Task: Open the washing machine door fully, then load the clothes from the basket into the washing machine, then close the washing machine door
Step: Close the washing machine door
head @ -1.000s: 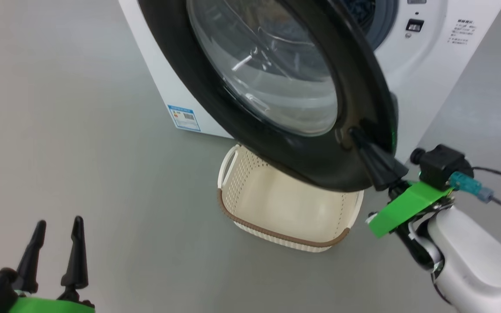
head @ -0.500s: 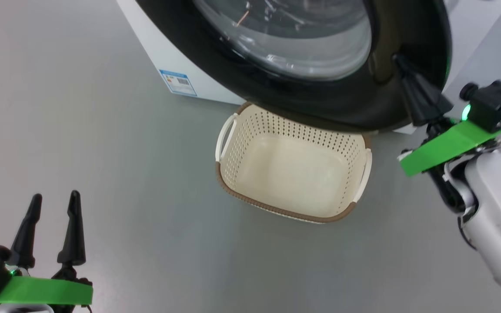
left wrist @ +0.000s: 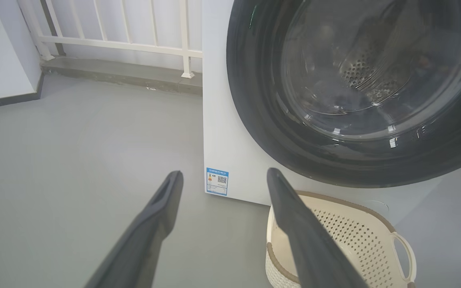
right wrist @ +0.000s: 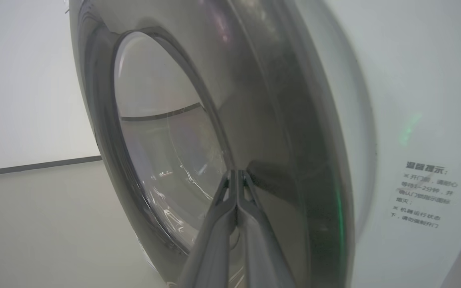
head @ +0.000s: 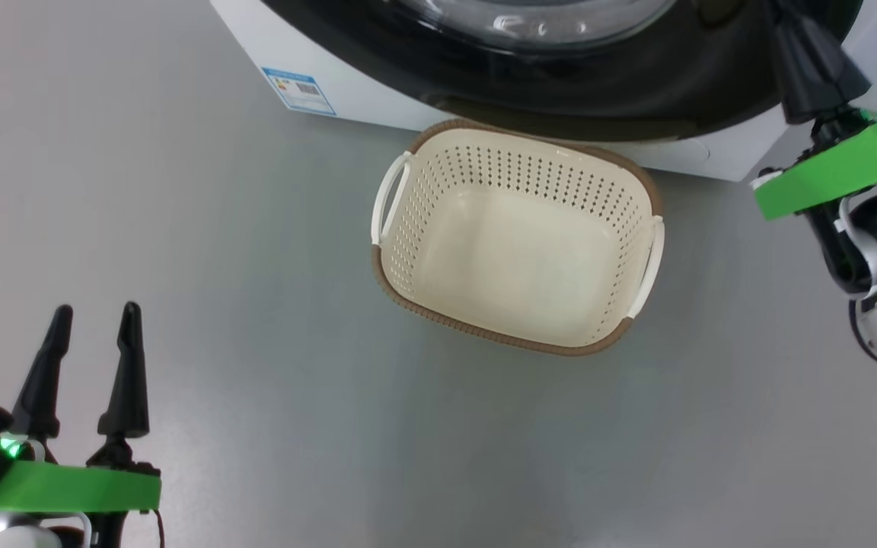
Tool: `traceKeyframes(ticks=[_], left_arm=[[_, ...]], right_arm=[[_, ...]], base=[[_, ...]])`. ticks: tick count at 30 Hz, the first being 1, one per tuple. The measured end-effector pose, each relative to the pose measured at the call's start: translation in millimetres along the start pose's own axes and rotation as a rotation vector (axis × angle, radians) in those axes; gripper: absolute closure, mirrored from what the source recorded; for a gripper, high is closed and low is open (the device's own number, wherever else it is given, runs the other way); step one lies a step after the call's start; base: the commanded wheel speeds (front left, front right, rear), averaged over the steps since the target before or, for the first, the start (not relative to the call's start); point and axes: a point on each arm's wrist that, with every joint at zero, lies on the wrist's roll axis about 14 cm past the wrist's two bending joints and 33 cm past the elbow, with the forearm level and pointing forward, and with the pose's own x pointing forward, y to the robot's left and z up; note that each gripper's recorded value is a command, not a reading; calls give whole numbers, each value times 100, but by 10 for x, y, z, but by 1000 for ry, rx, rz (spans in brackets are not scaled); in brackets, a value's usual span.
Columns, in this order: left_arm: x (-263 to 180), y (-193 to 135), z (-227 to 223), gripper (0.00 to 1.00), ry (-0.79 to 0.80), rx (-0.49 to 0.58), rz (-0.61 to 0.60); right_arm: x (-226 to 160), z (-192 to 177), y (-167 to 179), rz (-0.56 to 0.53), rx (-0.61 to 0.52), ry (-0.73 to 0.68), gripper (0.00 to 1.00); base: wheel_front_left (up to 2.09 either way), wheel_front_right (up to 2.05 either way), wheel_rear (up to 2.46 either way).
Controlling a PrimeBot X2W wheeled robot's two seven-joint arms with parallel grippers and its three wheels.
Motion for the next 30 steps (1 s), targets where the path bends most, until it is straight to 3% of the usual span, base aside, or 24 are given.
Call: traceKeyframes(ticks=[16,30], left_arm=[[181,-47,-69,0,21,31,-24],[202,-56,-67,0,20,32,-26]], right_arm=[[299,135,-383,-42,-40,-63,100],[361,137,-364,-28,-44,-70,100]], base=[[0,0,0],[0,0,0]])
